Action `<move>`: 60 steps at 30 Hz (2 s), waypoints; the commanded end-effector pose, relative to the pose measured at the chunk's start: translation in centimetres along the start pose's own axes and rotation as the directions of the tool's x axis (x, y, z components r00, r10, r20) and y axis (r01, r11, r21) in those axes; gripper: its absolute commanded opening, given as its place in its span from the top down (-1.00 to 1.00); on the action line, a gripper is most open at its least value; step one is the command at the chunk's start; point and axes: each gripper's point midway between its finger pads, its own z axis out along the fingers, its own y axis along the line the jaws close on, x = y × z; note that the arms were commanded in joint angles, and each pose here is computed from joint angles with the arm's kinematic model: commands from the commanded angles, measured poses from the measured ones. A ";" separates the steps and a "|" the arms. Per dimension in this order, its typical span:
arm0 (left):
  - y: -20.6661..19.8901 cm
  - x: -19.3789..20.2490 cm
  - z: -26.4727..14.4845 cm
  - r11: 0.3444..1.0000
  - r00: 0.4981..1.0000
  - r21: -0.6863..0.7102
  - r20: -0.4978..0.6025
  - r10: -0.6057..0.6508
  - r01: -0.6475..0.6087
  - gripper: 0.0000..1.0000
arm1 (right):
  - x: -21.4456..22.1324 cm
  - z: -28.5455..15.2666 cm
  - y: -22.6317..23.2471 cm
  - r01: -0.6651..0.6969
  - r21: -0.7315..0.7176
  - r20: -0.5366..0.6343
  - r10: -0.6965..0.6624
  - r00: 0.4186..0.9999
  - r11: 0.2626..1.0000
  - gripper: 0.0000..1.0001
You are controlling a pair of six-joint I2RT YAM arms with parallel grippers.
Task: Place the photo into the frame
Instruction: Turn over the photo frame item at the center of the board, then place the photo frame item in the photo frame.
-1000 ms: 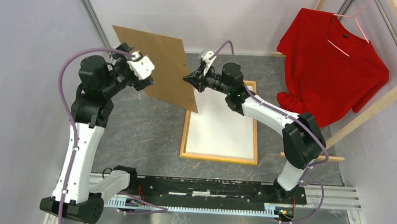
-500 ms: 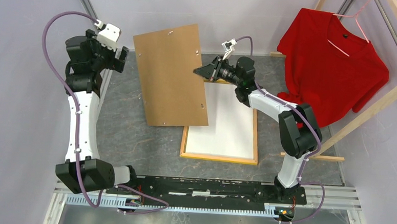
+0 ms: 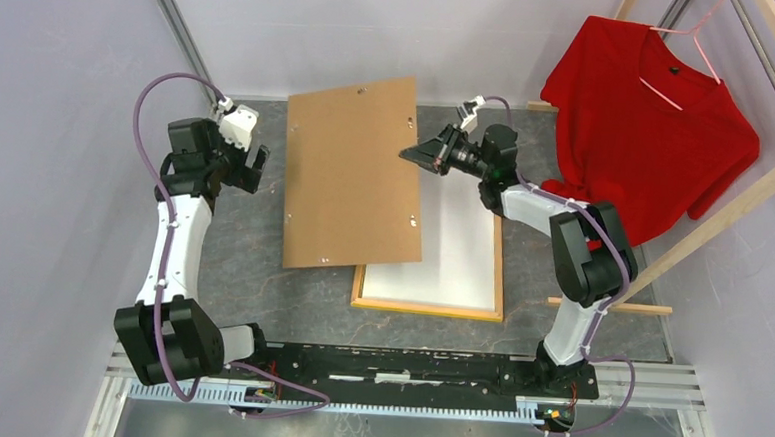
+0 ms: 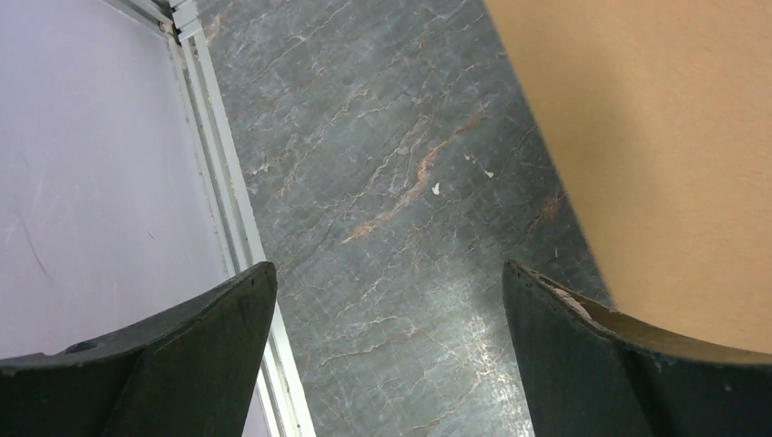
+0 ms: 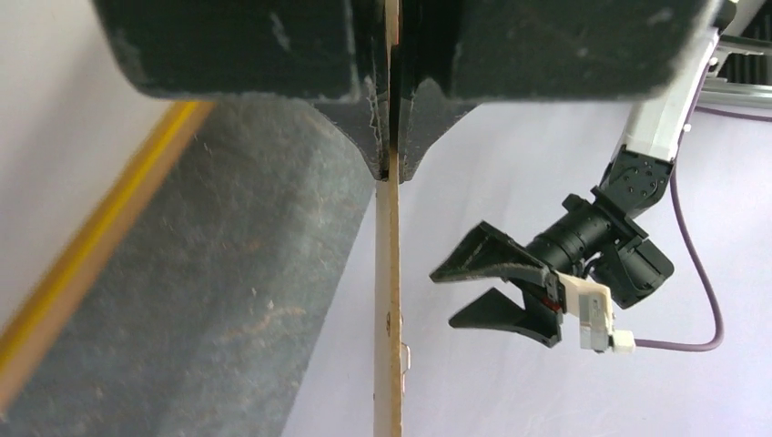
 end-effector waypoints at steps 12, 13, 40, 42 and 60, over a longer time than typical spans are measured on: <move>-5.5 3.0 4.0 0.985 0.997 0.163 -0.042 0.067 -0.059 -0.98 | 0.1 -14.2 1.1 -0.039 -0.028 0.074 0.041 0.996 0.999 1.00; -6.9 3.2 4.4 0.978 0.995 0.198 -0.058 0.082 -0.069 -0.97 | 0.2 -14.8 0.8 -0.035 -0.017 0.081 0.036 0.996 0.999 1.00; -17.3 4.9 12.9 0.895 0.973 0.422 -0.102 0.209 -0.148 -0.98 | 0.5 -21.6 -8.6 -0.101 0.261 0.018 0.100 0.995 0.960 1.00; -18.0 4.8 13.3 0.893 0.971 0.423 -0.100 0.215 -0.154 -0.97 | 0.5 -21.5 -8.9 -0.105 0.268 0.007 0.107 0.994 0.958 1.00; -21.3 5.9 17.5 0.902 0.957 0.402 -0.163 0.240 -0.158 -0.93 | 0.5 -19.0 -9.9 -0.098 0.261 -0.059 0.117 0.991 0.960 1.00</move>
